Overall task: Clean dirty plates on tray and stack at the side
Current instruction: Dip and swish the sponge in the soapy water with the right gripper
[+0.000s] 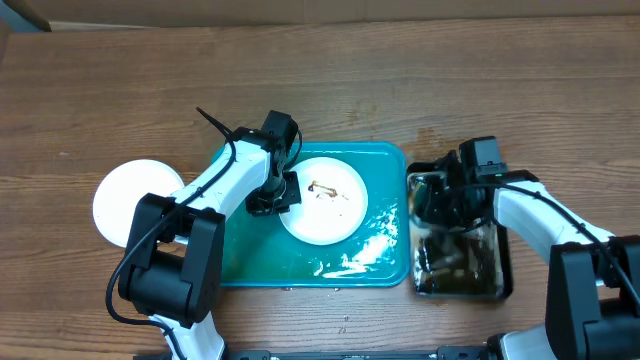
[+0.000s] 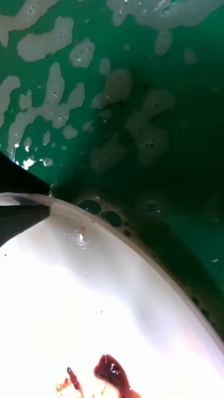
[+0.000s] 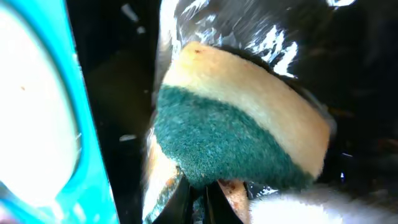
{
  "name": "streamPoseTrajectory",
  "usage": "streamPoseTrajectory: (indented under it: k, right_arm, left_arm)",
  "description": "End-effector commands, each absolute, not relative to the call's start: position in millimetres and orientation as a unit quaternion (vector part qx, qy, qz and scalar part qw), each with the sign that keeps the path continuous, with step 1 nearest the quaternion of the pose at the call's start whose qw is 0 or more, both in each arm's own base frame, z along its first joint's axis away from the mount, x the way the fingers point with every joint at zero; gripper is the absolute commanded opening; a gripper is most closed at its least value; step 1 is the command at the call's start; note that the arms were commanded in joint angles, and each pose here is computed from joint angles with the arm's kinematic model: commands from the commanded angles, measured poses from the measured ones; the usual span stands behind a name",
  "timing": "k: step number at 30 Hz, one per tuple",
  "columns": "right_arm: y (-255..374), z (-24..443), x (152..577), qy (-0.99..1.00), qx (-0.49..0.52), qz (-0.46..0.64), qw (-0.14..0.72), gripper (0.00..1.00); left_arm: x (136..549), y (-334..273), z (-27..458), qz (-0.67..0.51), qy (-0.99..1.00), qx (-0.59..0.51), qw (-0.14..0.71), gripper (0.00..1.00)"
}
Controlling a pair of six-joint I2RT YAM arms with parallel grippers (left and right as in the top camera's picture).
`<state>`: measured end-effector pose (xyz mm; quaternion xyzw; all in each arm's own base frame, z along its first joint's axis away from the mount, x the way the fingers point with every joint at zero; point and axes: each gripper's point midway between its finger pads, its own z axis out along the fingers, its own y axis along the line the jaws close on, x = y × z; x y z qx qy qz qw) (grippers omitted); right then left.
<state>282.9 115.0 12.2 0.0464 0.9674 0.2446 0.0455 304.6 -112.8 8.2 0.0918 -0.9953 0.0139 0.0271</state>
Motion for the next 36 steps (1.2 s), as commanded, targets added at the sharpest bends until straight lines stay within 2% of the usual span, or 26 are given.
streamPoseTrajectory:
  k: [1,5,7,13,18,24,30,36]
  right_arm:
    - [128.8,8.0,261.3,0.965,0.020,0.261,0.008,0.04]
    - [58.9,-14.4,247.0,0.989,0.128,0.068,-0.015,0.04]
    - [35.1,-15.8,241.5,0.986,0.167,0.018,-0.020,0.04]
    - [12.0,-12.1,256.0,0.974,0.224,0.027,-0.001,0.04]
    - [44.2,-0.6,282.3,0.978,0.161,0.126,0.030,0.04]
    - [75.9,0.5,272.8,0.985,0.098,0.144,0.016,0.04]
    - [88.7,-2.5,250.7,0.993,0.038,0.114,-0.015,0.04]
    - [47.3,-6.9,246.8,0.998,0.064,0.002,-0.013,0.04]
  left_arm:
    - [298.5,-107.5,0.9,-0.006,-0.996,0.078,0.037,0.06]
    - [298.1,-107.3,0.9,-0.006,-0.996,0.078,0.038,0.06]
    - [298.2,-107.4,0.9,-0.006,-0.996,0.078,0.038,0.06]
    - [298.0,-107.4,0.9,-0.006,-0.996,0.078,0.038,0.06]
    - [298.2,-107.4,0.9,-0.006,-0.996,0.080,0.038,0.06]
    - [298.1,-107.5,0.9,-0.006,-0.996,0.079,0.038,0.06]
    - [298.0,-107.5,0.9,-0.006,-0.996,0.079,0.038,0.06]
    - [297.9,-107.5,0.8,-0.006,-0.996,0.079,0.038,0.06]
